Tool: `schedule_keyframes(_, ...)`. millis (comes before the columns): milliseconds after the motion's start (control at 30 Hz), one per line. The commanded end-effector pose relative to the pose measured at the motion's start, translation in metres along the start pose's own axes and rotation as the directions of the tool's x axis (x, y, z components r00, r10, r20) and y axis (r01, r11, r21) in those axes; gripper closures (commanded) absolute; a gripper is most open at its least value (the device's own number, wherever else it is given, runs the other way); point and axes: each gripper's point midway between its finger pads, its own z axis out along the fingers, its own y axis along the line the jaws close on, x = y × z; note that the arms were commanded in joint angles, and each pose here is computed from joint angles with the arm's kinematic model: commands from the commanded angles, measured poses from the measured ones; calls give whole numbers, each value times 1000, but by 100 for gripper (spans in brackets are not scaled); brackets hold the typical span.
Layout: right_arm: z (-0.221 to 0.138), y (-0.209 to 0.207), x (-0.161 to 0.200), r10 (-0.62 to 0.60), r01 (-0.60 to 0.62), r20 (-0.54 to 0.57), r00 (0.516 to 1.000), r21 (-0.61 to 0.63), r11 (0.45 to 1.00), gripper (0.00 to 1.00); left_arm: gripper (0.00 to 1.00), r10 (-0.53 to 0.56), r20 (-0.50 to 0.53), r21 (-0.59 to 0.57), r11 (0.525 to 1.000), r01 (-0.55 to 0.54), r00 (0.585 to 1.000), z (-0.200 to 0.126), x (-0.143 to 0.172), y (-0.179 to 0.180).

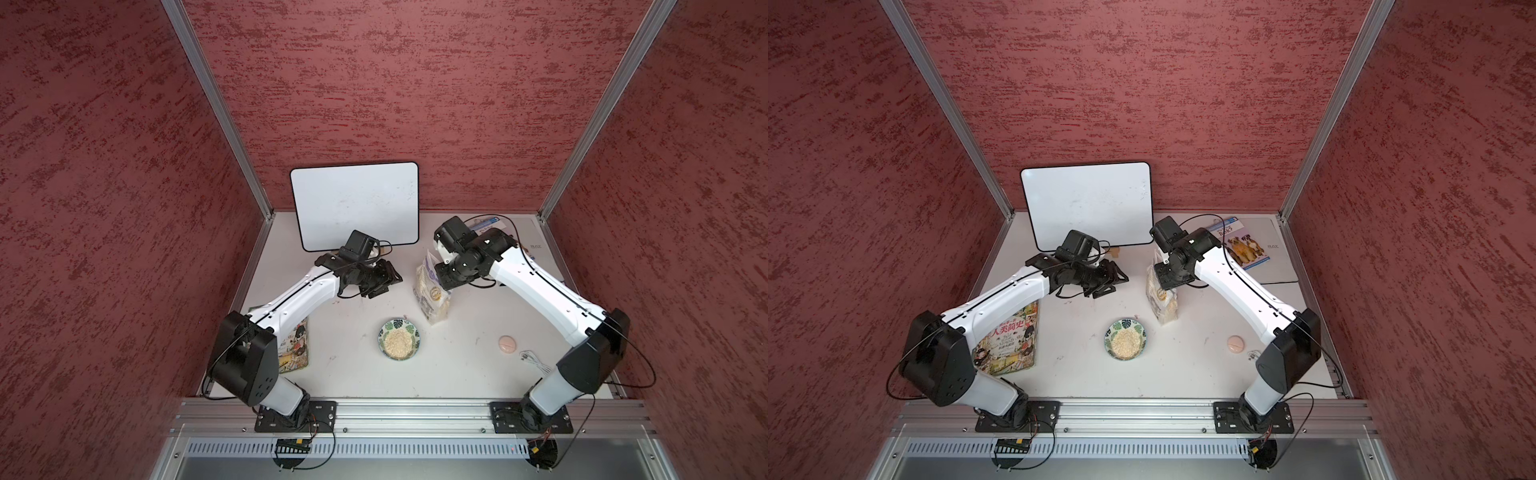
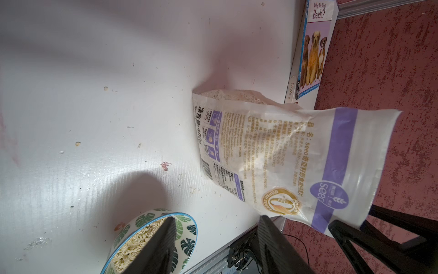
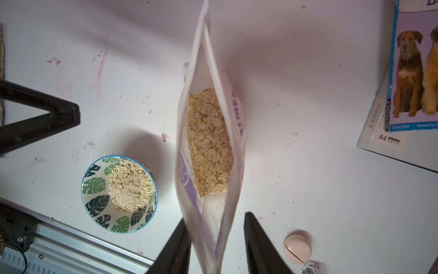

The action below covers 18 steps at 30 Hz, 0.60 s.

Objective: Pour the oats into the breakfast bowl
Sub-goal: Close the oats bag at the center of the board.

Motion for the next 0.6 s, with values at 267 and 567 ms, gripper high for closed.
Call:
schedule_keyframes(267,6,-2,-23,5,-6,29,1000,43,999,81,42,18,19,17,1000,-18,1000,-7,-2,-11)
schedule_keyframes(567,4,-2,-24,8,-9,35,999,49,999,100,42,18,26,17,1000,-18,1000,-7,-1,-13)
